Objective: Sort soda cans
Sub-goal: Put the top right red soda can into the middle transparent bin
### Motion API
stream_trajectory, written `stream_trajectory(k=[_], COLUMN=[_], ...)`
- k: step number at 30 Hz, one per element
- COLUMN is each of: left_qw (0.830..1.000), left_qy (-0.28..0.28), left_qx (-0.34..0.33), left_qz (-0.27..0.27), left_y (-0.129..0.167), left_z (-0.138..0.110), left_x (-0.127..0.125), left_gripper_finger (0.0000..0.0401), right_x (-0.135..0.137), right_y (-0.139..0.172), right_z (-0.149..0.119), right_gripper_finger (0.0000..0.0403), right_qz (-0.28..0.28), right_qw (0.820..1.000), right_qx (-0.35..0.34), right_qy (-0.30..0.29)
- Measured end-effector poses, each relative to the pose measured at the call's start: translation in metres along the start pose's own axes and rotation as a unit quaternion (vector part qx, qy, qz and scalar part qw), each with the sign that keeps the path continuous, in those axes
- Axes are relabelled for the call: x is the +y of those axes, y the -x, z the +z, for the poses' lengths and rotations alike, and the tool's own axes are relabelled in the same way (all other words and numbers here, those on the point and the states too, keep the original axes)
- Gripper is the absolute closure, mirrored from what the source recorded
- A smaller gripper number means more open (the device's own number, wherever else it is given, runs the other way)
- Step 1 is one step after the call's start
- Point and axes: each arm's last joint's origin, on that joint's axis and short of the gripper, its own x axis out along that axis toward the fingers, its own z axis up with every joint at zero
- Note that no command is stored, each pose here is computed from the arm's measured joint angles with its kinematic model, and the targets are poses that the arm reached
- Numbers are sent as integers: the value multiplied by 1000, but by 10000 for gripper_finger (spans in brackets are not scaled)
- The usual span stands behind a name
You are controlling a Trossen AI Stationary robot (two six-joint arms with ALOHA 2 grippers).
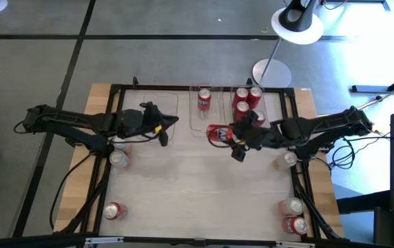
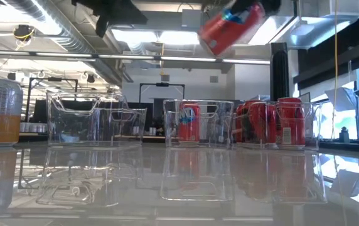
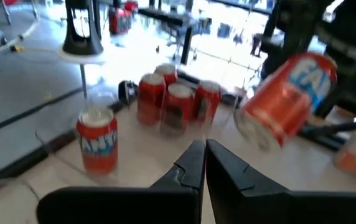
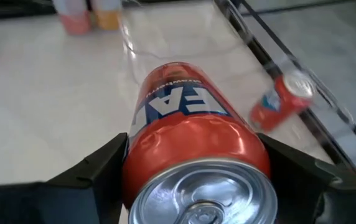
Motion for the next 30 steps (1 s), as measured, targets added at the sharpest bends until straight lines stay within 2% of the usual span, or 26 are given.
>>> stream_trajectory(k=[5, 12, 16, 30], left_qw=[998, 992, 988, 990], left_qy=[-2, -1, 1, -5], left_qx=[-41, -34, -37, 24], left_qz=[-48, -122, -153, -141], left_y=[-1, -20, -31, -62], left_z=[9, 2, -3, -35], left_x=[-7, -19, -26, -33], left_gripper_finger=[398, 400, 400, 400], right_x=[-2, 5, 10, 14], right_y=[-5, -17, -27, -32], right_z=[9, 15, 14, 19], right_gripper_finger=[114, 114, 114, 114], right_qz=[26, 49, 51, 50], right_qw=[999, 997, 997, 995], right_qx=[-30, -50, -39, -69], right_qy=[9, 21, 33, 50])
